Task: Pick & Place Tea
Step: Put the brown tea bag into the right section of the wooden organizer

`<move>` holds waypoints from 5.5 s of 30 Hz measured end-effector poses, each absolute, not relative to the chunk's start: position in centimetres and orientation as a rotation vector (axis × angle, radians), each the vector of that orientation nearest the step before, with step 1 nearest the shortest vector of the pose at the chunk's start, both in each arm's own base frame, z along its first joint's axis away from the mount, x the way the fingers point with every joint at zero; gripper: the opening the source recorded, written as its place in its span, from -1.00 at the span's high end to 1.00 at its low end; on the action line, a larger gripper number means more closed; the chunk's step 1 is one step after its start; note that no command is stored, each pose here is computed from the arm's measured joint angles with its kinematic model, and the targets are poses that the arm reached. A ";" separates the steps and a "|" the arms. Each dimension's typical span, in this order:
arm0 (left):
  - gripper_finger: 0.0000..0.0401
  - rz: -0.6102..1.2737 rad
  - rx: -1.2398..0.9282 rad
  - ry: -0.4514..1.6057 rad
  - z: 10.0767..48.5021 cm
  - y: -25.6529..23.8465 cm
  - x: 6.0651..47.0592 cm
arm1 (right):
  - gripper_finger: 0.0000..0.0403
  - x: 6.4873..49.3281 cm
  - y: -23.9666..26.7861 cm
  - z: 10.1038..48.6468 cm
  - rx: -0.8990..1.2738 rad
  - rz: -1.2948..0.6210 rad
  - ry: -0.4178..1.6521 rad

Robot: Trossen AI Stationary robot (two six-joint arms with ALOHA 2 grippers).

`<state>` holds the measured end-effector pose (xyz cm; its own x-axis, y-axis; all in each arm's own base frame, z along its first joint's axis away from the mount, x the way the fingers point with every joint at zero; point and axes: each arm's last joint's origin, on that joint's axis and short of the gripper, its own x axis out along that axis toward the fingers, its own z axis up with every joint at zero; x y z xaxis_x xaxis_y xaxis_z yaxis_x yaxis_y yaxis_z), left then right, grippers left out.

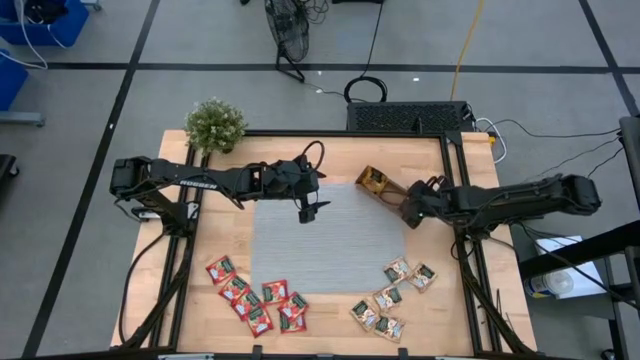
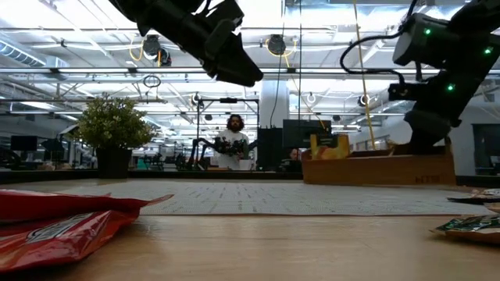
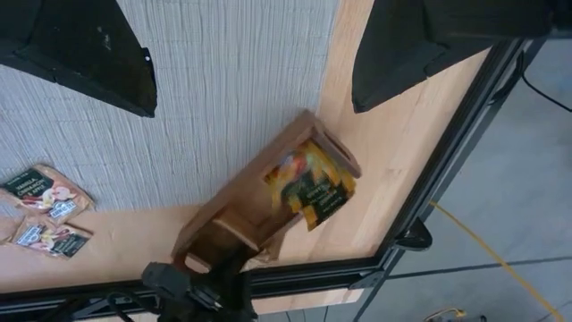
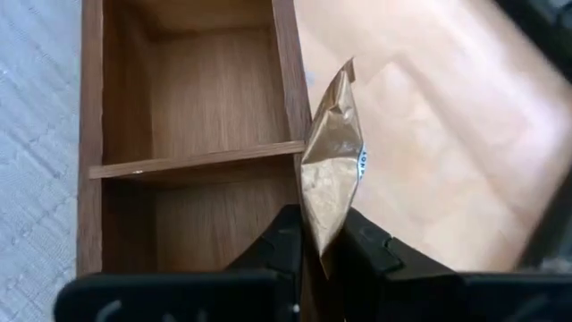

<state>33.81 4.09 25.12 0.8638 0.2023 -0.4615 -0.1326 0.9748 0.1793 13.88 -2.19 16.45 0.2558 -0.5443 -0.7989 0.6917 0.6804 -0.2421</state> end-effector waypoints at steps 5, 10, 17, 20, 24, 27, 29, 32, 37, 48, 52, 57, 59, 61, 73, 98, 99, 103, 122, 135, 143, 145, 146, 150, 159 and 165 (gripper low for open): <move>-0.82 0.178 0.144 0.475 25.3 4.1 33.9 | 0.87 13.5 -2.3 17.1 0.167 -0.875 0.945; -0.82 0.180 0.144 0.461 25.5 4.1 34.0 | 0.87 13.4 -2.4 17.1 0.179 -0.881 0.947; -0.82 0.180 0.144 0.462 25.4 4.1 34.0 | 0.84 13.5 -2.6 16.8 0.243 -0.834 0.994; -0.82 0.180 0.144 0.461 25.4 4.1 34.0 | 0.87 13.5 -2.7 16.7 0.262 -0.814 1.015; -0.82 0.180 0.144 0.461 25.5 4.1 34.0 | 0.84 13.7 -2.6 16.4 0.280 -0.798 1.037; -0.82 0.180 0.144 0.460 25.5 4.1 34.0 | 0.77 13.8 -2.6 16.3 0.290 -0.805 1.041; -0.82 0.180 0.144 0.460 25.5 4.1 34.0 | 0.73 13.9 -2.6 16.2 0.291 -0.806 1.043; -0.82 0.180 0.144 0.460 25.5 4.1 34.0 | 0.70 13.9 -2.6 16.2 0.297 -0.797 1.041; -0.82 0.180 0.144 0.459 25.5 4.1 34.0 | 0.68 14.4 -2.6 16.4 0.335 -0.780 0.984; -0.82 0.180 0.144 0.459 25.5 4.1 34.0 | 0.89 14.9 -2.6 16.7 0.314 -0.749 0.942; -0.82 0.180 0.144 0.459 25.5 4.1 34.0 | 0.97 14.9 -2.6 17.0 0.301 -0.728 0.920; -0.82 0.180 0.144 0.459 25.5 4.1 34.0 | 0.99 14.6 -2.5 17.9 0.310 -0.708 0.847; -0.82 0.180 0.144 0.459 25.5 4.1 34.0 | 0.99 14.4 -2.5 18.2 0.318 -0.704 0.819; -0.82 0.180 0.144 0.459 25.5 4.1 34.0 | 0.99 14.2 -2.4 18.6 0.325 -0.698 0.792; -0.82 0.180 0.144 0.459 25.5 4.1 34.0 | 1.00 12.0 -0.9 20.3 0.484 -0.567 0.674; -0.82 0.180 0.144 0.459 25.5 4.1 34.0 | 1.00 11.6 2.7 17.9 0.588 -0.612 0.939; -0.82 0.180 0.144 0.459 25.5 4.1 34.0 | 1.00 11.6 2.7 18.2 0.588 -0.611 0.947; -0.82 0.180 0.144 0.459 25.5 4.1 34.0 | 1.00 11.4 2.6 20.3 0.573 -0.623 0.973; -0.82 0.180 0.144 0.459 25.5 4.1 34.0 | 1.00 14.3 0.6 25.5 0.670 -0.564 1.280; -0.82 0.180 0.144 0.459 25.5 4.1 34.0 | 1.00 17.4 -1.0 23.3 0.590 -0.531 1.388; -0.82 0.180 0.144 0.459 25.5 4.1 34.0 | 1.00 17.0 -1.3 23.0 0.591 -0.567 1.446; -0.82 0.180 0.144 0.459 25.5 4.1 34.0 | 1.00 17.1 -1.3 23.0 0.585 -0.578 1.438; -0.82 0.180 0.144 0.459 25.5 4.1 34.0 | 1.00 17.1 -1.3 23.0 0.576 -0.587 1.434; -0.82 0.180 0.144 0.459 25.5 4.1 34.0 | 1.00 17.0 -1.3 22.4 0.579 -0.596 1.437; -0.82 0.180 0.144 0.459 25.5 4.1 34.0 | 1.00 16.5 -1.3 19.6 0.588 -0.606 1.438; -0.82 0.180 0.144 0.459 25.5 4.1 34.0 | 1.00 16.2 -1.3 18.5 0.585 -0.609 1.430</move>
<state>33.97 4.12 25.47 0.8812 0.2046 -0.4263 -0.1399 0.9740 0.1782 16.22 -1.29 18.51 0.0450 -0.0349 -0.9984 0.6959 0.7182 0.0062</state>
